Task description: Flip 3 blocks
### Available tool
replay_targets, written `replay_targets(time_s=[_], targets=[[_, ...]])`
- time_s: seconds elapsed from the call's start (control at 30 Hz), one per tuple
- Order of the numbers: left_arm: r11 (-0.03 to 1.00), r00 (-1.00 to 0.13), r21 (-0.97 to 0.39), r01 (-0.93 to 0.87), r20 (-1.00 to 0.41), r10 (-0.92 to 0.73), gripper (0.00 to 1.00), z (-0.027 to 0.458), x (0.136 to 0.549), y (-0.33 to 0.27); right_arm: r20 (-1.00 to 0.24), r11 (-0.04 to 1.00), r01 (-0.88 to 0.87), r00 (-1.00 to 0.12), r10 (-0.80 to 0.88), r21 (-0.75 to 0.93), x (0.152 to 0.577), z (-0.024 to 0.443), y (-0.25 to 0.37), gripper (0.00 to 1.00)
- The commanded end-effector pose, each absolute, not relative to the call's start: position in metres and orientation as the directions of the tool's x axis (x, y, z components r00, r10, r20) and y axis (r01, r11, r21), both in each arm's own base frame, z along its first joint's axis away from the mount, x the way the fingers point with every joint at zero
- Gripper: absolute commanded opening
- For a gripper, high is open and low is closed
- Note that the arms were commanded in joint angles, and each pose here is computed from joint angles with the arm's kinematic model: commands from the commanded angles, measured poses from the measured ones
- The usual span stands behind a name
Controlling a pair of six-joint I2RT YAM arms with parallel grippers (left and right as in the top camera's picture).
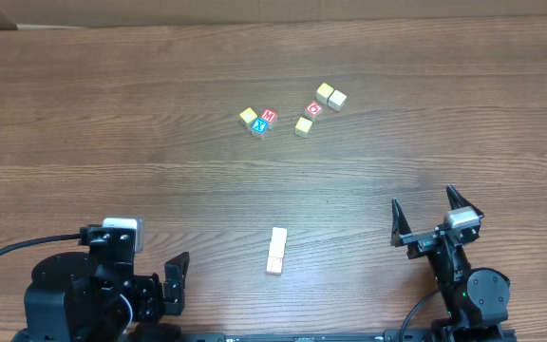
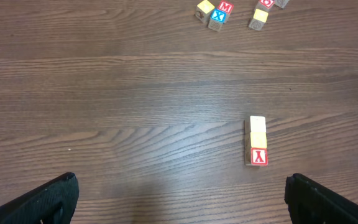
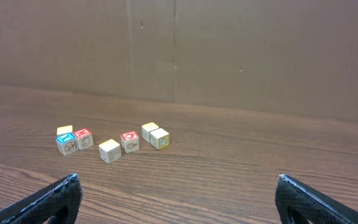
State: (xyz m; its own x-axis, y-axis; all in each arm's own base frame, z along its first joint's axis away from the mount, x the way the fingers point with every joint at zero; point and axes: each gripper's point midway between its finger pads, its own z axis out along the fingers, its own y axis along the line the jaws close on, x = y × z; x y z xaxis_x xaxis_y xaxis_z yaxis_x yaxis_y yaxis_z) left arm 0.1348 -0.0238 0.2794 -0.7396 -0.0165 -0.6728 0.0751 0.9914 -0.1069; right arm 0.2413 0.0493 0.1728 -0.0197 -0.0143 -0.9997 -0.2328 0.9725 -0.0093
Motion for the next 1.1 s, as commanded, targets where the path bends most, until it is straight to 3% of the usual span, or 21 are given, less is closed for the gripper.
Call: replay_targets(time_s=[0.0, 0.57, 0.77, 1.07], targets=[[0.992, -0.733, -0.092, 0.090, -0.680, 0.003, 1.00, 0.281, 0.134, -0.024, -1.000, 0.972, -0.235, -0.016, -0.007, -0.003, 0.241, 0.171, 0.050, 1.00], [0.998, -0.694, -0.046, 0.049, -0.720, 0.001, 1.00, 0.287, 0.131, -0.012, -1.000, 0.972, -0.234, -0.016, -0.007, -0.003, 0.241, 0.171, 0.050, 1.00], [0.997, -0.433, -0.021, 0.072, -0.901, 0.012, 1.00, 0.306, 0.152, -0.012, -1.000, 0.972, -0.235, -0.016, -0.007, -0.003, 0.241, 0.171, 0.050, 1.00], [0.986, -0.155, -0.045, 0.160, -0.988, -0.020, 1.00, 0.256, 0.195, -0.031, -1.000, 0.972, -0.235, -0.016, -0.007, -0.003, 0.241, 0.171, 0.050, 1.00]])
